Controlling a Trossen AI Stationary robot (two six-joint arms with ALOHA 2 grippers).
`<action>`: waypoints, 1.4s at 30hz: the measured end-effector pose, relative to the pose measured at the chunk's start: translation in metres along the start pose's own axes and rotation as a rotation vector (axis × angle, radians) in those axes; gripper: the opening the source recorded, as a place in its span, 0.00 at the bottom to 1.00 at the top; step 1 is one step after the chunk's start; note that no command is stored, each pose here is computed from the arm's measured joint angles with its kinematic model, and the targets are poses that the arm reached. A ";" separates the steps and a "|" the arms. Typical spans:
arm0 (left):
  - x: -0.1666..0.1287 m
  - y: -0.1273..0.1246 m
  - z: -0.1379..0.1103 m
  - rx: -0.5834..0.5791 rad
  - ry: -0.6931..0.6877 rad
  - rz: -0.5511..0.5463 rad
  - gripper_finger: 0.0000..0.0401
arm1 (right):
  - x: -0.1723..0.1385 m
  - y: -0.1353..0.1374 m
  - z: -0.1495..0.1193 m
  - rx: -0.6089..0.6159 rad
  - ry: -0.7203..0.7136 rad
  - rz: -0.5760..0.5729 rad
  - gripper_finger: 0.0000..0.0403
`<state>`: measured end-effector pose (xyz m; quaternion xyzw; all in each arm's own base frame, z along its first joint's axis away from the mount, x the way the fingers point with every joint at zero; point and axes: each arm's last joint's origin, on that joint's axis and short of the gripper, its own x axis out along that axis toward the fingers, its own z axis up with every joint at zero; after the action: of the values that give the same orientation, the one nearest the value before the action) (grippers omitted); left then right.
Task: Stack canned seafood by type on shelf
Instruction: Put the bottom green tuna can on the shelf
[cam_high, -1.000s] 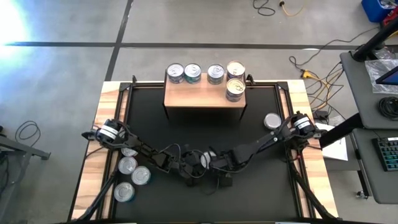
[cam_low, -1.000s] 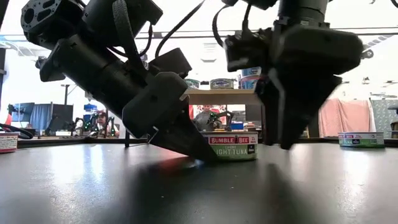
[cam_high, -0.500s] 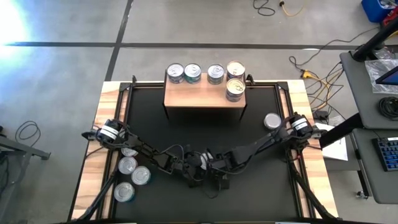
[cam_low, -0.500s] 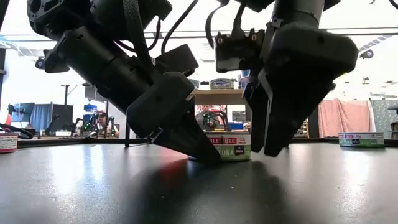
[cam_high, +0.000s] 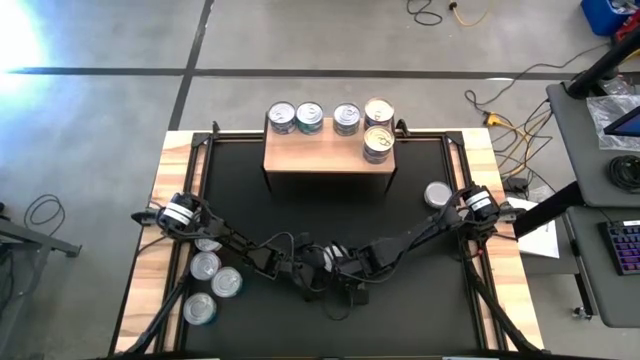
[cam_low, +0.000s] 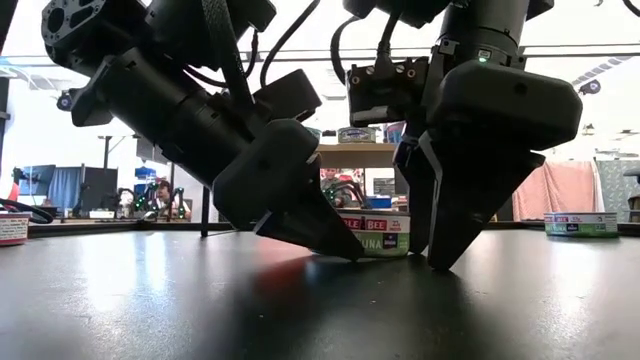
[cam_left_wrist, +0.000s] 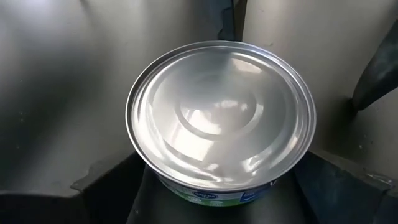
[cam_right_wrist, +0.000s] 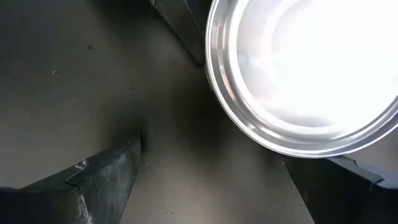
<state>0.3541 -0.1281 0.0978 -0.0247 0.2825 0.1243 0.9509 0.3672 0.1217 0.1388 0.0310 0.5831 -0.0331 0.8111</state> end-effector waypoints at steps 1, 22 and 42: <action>0.000 0.000 0.000 -0.016 0.000 0.000 0.94 | 0.000 0.000 0.000 -0.002 0.000 0.000 0.94; 0.015 -0.001 -0.003 -0.071 -0.027 0.044 0.96 | 0.000 -0.001 -0.001 0.023 0.011 -0.017 0.94; -0.008 0.010 0.021 -0.200 0.013 0.132 0.88 | -0.023 -0.005 0.005 0.062 -0.059 -0.033 0.94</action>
<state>0.3562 -0.1181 0.1200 -0.1015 0.2758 0.2139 0.9316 0.3644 0.1166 0.1620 0.0455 0.5583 -0.0652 0.8258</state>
